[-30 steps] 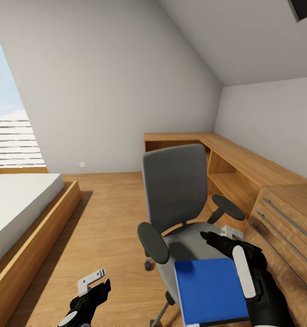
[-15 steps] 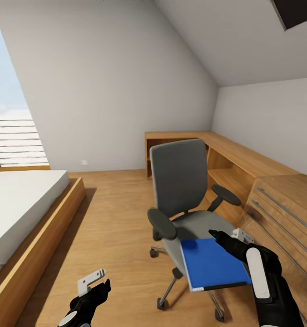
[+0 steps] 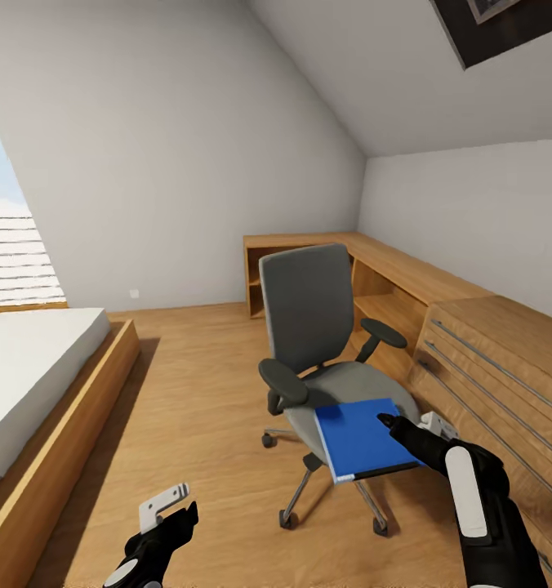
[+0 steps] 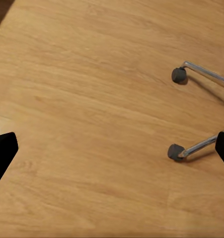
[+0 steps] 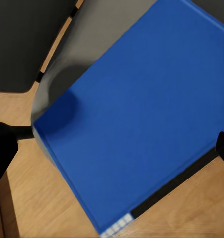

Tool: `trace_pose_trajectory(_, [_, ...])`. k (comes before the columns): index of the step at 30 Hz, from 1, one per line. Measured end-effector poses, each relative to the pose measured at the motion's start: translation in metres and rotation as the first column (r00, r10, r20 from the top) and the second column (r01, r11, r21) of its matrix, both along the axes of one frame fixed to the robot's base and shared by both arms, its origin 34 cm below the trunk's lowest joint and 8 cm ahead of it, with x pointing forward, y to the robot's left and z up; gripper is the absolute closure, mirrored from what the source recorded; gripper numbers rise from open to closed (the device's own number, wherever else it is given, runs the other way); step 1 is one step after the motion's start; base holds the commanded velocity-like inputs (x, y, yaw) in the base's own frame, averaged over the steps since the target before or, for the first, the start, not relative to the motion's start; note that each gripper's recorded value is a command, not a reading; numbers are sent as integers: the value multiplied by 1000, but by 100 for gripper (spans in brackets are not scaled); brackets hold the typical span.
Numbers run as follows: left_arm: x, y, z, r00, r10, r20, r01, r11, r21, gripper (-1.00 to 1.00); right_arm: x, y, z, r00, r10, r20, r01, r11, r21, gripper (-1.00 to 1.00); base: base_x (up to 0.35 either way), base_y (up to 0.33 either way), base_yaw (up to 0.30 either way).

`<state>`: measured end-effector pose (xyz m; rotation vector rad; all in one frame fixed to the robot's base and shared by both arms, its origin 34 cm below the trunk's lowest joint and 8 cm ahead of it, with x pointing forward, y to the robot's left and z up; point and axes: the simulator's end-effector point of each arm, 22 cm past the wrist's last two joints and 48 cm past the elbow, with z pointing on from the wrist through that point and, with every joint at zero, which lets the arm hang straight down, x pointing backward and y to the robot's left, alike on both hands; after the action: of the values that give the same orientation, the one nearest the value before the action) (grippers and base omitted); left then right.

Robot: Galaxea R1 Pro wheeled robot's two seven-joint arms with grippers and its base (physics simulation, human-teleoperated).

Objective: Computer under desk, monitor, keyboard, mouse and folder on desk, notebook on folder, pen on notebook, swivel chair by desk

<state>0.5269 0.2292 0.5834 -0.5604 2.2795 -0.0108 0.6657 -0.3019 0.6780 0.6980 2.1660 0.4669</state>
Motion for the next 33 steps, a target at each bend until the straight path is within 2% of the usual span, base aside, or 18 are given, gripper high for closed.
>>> trace_pose_trajectory(10, [0, 1, 0, 1000, 1, 0, -1, 1000, 0, -100, 0, 0, 1, 1000, 1, 2, -1, 1000, 1, -100, -80, 13, -3])
trace_pose_trajectory(20, [0, 1, 0, 1000, 1, 0, -1, 1000, 0, -100, 0, -1, 1, 1000, 0, 2, 0, 1000, 1, -100, -117, 148, -13])
trace_pose_trajectory(33, [1, -1, 3, 1000, -1, 7, 1, 1000, 1, -100, -3, -11, -3, 999, -31, -4, 31, 999, 18, -100, -13, 14, -235])
